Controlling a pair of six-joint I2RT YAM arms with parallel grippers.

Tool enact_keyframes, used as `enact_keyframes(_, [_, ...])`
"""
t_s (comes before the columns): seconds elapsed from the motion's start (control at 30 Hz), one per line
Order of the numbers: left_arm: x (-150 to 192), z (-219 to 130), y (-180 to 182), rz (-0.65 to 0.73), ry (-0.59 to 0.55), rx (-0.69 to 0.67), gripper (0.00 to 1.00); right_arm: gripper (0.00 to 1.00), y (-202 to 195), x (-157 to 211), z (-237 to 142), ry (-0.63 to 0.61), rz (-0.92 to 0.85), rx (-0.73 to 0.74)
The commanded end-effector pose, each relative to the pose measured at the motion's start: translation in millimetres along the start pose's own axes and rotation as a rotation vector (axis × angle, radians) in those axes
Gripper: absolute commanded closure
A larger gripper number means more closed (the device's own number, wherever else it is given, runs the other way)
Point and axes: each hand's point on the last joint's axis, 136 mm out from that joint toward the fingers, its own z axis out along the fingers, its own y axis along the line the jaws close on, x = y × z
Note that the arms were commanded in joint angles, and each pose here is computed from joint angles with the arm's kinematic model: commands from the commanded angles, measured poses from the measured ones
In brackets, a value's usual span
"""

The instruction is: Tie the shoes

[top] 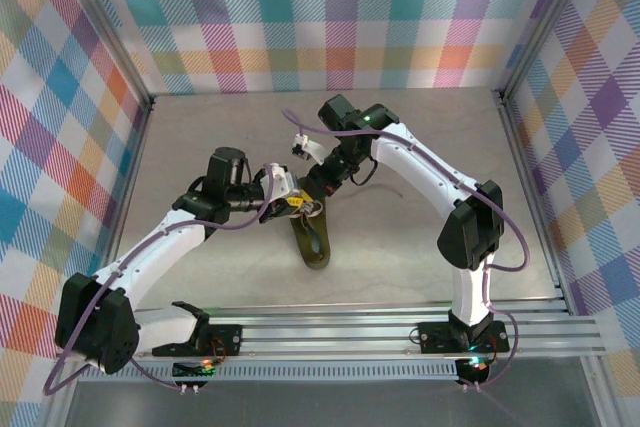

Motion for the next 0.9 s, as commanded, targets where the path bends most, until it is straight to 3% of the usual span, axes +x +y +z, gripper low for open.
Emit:
enact_keyframes(0.0, [-6.5,-0.2,-0.2,0.069,-0.007,-0.012,0.88,1.0,13.6,-2.1,-9.3,-0.013,-0.043,-0.029])
enact_keyframes(0.03, [-6.0,-1.0,-0.3,0.069,0.0,-0.019,1.0,1.0,12.2,-2.1,-9.6,-0.014,-0.042,-0.022])
enact_keyframes(0.07, [-6.3,-2.3,-0.9,0.059,0.007,-0.027,1.0,0.97,10.2,-2.0,-9.7,-0.014,-0.038,-0.009])
enact_keyframes(0.17, [3.0,-6.1,-3.8,-0.013,0.07,-0.039,1.0,0.64,-0.7,-6.7,-14.5,-0.049,-0.024,0.061])
enact_keyframes(0.23, [19.5,-8.5,-7.4,-0.11,0.15,-0.056,1.0,0.54,-9.3,-12.9,-22.7,-0.102,-0.003,0.106])
enact_keyframes(0.4, [65.5,-22.9,-11.6,-0.498,0.354,-0.184,1.0,0.53,-37.2,-23.0,-39.7,-0.235,0.145,0.147])
enact_keyframes(0.6, [116.4,-30.7,-38.0,-0.871,0.504,-0.267,1.0,0.54,-63.6,-18.0,-24.2,-0.235,0.256,0.174])
enact_keyframes(0.87, [136.1,-17.8,-55.6,-1.071,0.583,-0.223,1.0,0.56,-77.9,-9.8,-3.5,-0.221,0.348,0.162])
